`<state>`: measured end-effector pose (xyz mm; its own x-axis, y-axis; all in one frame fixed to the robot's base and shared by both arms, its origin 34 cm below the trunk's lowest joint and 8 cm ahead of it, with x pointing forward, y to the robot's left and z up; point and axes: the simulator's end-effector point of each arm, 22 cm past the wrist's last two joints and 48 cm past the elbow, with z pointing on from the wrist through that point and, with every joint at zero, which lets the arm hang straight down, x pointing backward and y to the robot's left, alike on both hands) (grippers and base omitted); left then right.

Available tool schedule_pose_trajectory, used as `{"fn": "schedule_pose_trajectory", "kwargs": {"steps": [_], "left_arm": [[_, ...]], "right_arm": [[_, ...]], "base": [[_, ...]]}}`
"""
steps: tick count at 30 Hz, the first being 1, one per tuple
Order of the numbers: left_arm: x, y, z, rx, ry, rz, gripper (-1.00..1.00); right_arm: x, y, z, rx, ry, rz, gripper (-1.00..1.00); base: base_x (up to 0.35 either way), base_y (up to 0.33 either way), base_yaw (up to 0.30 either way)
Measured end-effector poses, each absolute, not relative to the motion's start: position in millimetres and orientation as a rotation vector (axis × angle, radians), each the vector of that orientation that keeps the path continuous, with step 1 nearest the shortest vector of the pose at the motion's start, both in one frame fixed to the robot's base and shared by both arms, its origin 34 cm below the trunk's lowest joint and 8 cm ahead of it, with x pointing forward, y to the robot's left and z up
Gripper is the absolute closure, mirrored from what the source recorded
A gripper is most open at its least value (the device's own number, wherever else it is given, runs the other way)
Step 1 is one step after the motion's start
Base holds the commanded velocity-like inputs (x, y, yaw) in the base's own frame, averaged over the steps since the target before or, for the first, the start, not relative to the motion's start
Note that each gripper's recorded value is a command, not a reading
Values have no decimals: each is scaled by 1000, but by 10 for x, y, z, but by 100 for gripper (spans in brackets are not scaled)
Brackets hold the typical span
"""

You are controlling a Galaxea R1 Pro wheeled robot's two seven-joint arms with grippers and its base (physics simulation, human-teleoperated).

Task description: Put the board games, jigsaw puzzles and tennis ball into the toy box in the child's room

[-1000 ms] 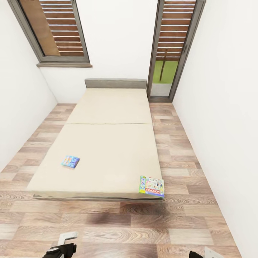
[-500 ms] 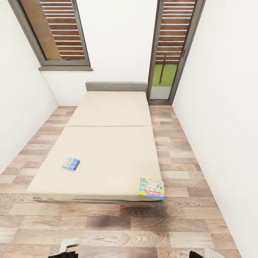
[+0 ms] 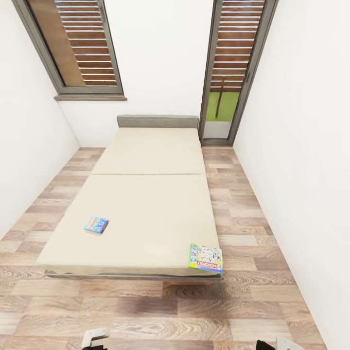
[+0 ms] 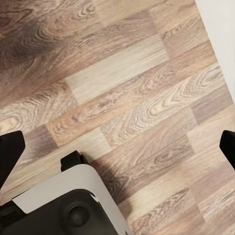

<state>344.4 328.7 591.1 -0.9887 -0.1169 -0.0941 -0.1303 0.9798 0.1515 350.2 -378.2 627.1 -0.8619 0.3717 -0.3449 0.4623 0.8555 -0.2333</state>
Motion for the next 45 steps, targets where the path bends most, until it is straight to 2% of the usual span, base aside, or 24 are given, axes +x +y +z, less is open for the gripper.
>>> {"fn": "schedule_pose_trajectory", "kwargs": {"steps": [45], "left_arm": [[3579, 3214, 6054, -198, 3034, 206, -100]], "right_arm": [[3764, -3761, 6443, 626, 2680, -415, -100]], "base": [[0, 0, 0]]}}
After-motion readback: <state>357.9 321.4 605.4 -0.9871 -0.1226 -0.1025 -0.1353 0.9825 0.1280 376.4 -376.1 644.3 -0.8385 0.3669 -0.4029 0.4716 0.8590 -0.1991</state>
